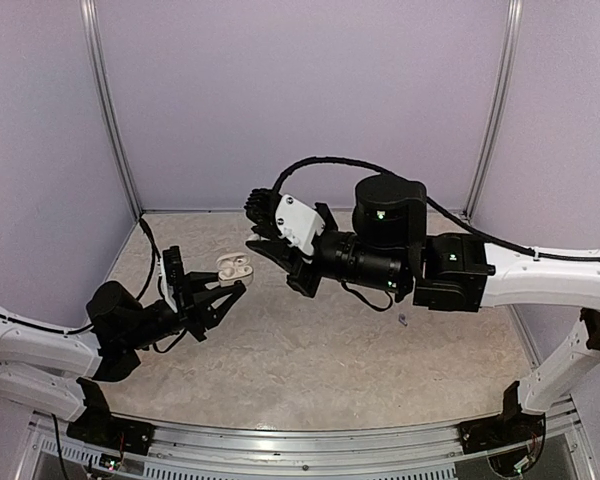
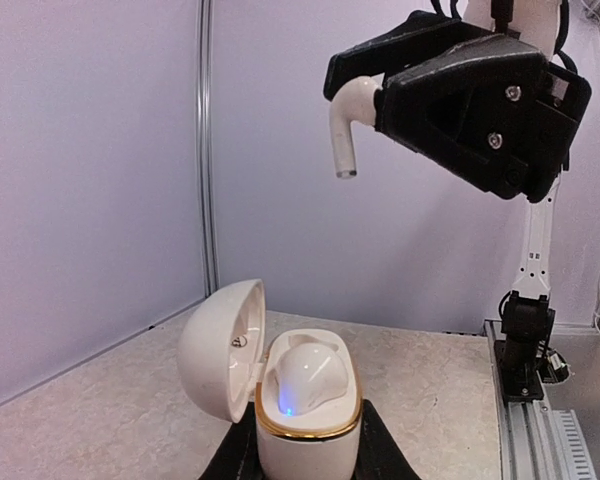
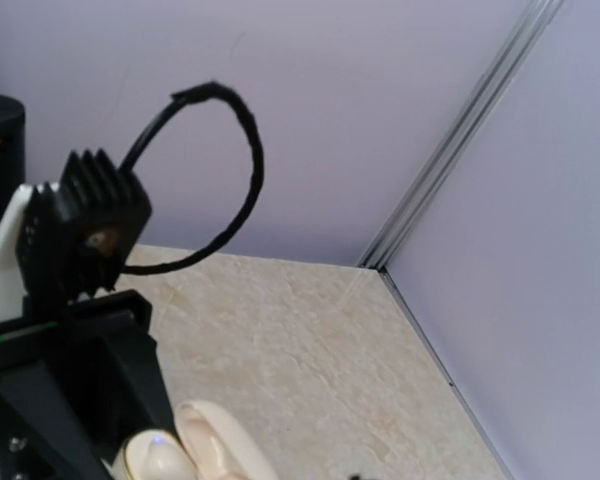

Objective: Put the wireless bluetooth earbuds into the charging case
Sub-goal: Insert the right earbud into the right side groove of the charging case, then adjust the right earbud in the right side groove of the charging case, then close the charging case with the earbuds.

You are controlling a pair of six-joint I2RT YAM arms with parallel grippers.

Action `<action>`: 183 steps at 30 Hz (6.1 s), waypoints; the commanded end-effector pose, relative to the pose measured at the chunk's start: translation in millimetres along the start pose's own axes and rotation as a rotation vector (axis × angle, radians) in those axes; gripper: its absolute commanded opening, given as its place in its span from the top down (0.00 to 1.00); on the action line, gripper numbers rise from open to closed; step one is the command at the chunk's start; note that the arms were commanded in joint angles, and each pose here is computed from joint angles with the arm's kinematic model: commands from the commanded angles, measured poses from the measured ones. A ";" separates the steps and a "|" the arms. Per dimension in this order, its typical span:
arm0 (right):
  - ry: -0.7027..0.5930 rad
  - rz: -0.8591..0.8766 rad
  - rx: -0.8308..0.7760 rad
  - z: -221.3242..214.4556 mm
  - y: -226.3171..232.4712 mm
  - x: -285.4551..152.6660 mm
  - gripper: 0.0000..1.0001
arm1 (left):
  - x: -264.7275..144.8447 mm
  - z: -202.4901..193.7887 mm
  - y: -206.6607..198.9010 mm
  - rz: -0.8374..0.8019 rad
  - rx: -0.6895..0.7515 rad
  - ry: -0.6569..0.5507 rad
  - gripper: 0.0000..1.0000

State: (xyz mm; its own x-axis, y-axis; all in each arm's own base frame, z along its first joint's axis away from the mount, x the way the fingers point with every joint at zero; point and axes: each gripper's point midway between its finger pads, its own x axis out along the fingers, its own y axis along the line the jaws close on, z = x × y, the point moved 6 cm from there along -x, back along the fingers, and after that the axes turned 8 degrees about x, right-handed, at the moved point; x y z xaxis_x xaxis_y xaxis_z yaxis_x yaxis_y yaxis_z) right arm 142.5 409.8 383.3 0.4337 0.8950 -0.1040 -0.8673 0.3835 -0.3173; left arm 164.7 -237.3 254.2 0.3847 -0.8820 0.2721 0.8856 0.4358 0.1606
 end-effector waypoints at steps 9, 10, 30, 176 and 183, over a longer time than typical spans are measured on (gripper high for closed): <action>-0.024 0.045 0.007 -15.5 16.6 14.9 0.89 | 7.7 14.2 -1.3 0.010 0.049 -0.035 0.96; -0.020 0.044 0.006 -17.2 16.8 15.9 0.89 | 7.7 14.4 -1.5 0.009 0.050 -0.036 0.96; 0.019 0.057 -0.001 -37.8 24.4 23.1 0.90 | 7.0 17.4 -4.3 -0.008 0.053 -0.046 0.97; 0.101 0.239 0.069 -49.5 -16.1 11.1 0.55 | 25.3 16.5 -35.0 -0.261 0.017 -0.011 0.97; 0.100 0.310 0.076 -49.7 -8.0 6.0 0.55 | 27.9 15.8 -29.1 -0.217 -0.006 -0.006 0.97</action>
State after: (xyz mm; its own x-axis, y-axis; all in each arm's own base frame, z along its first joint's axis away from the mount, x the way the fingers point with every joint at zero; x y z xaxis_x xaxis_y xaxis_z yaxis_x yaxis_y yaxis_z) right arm 171.6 403.7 339.4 0.2253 0.9397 -0.2574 -0.9637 0.1760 -0.2009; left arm 140.4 -270.2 260.5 0.1565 -0.9666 0.2030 0.9550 0.2005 0.2186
